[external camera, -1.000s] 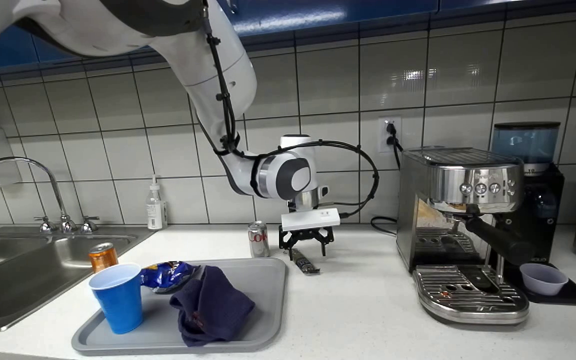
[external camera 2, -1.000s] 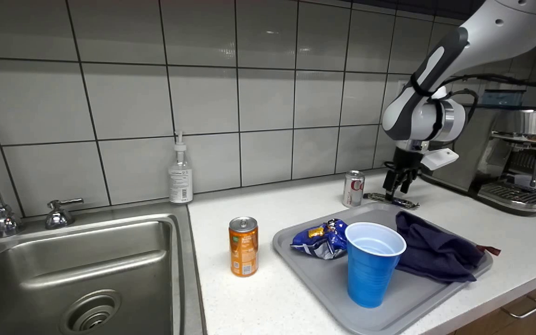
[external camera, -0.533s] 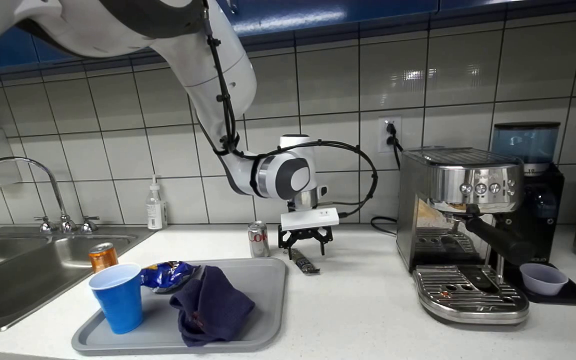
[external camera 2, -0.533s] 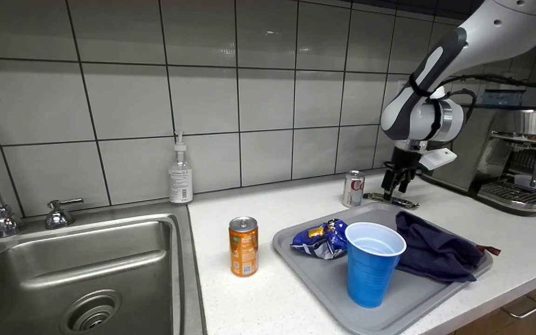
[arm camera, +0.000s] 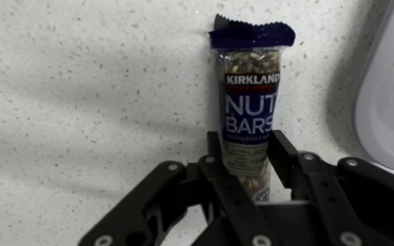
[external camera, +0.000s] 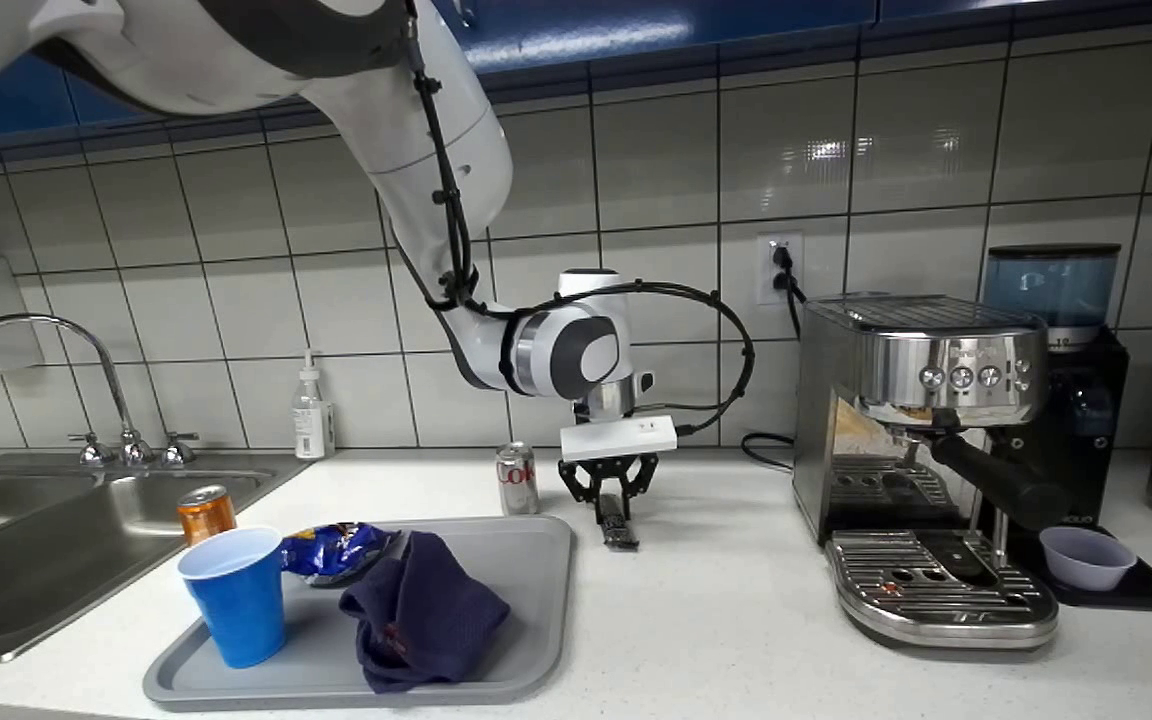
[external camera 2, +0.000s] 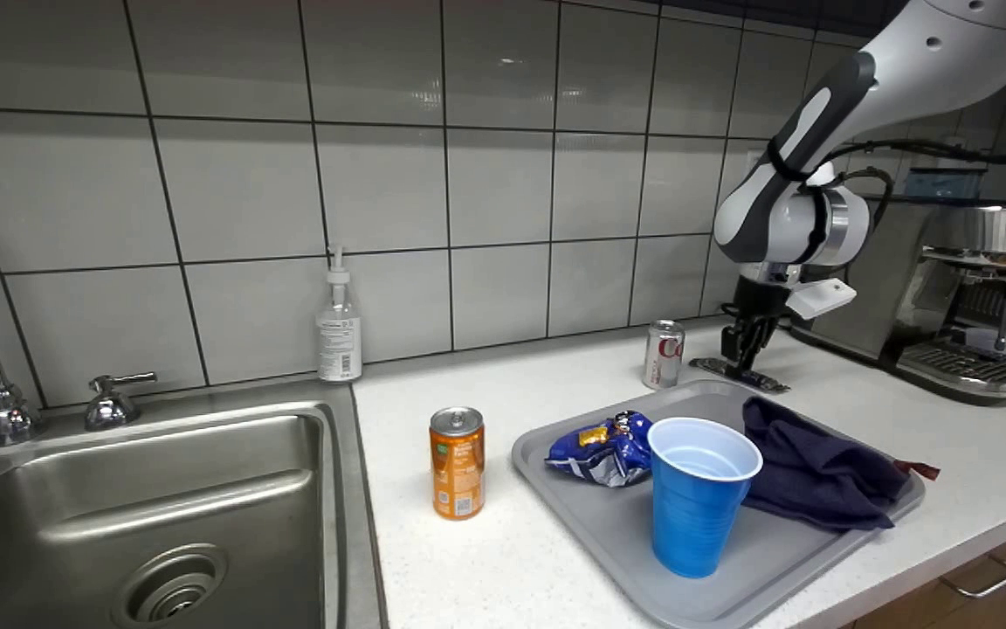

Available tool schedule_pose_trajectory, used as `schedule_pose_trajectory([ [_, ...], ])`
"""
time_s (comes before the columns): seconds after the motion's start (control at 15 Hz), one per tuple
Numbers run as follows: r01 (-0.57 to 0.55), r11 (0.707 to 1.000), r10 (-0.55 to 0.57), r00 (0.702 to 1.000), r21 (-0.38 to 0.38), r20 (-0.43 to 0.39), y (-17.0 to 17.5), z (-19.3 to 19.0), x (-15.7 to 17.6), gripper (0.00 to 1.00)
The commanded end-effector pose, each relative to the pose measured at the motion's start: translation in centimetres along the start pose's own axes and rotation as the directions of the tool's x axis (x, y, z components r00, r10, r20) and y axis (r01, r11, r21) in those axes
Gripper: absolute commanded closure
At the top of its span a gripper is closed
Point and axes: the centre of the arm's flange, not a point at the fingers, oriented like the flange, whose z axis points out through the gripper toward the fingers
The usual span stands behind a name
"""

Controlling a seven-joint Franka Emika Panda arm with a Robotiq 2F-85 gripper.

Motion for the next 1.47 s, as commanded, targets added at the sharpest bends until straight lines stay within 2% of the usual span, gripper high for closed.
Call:
schedule_pose_trajectory([
  [0.0,0.01,1.0,-0.01,1.0,0.003,0.002,0.7,-0.1,0.4,0.88],
  [0.07,0.008,1.0,-0.008,1.0,0.003,0.001,0.8,-0.1,0.4,0.97],
  [0.2,-0.001,1.0,0.001,1.0,0.002,-0.002,0.9,-0.2,0.4,0.93],
  [1.0,-0.069,0.998,0.069,0.997,0.012,-0.039,2.1,-3.4,-2.1,0.93],
  [1.4,-0.052,0.998,0.054,0.997,0.03,-0.058,0.7,-6.3,-3.8,0.93],
])
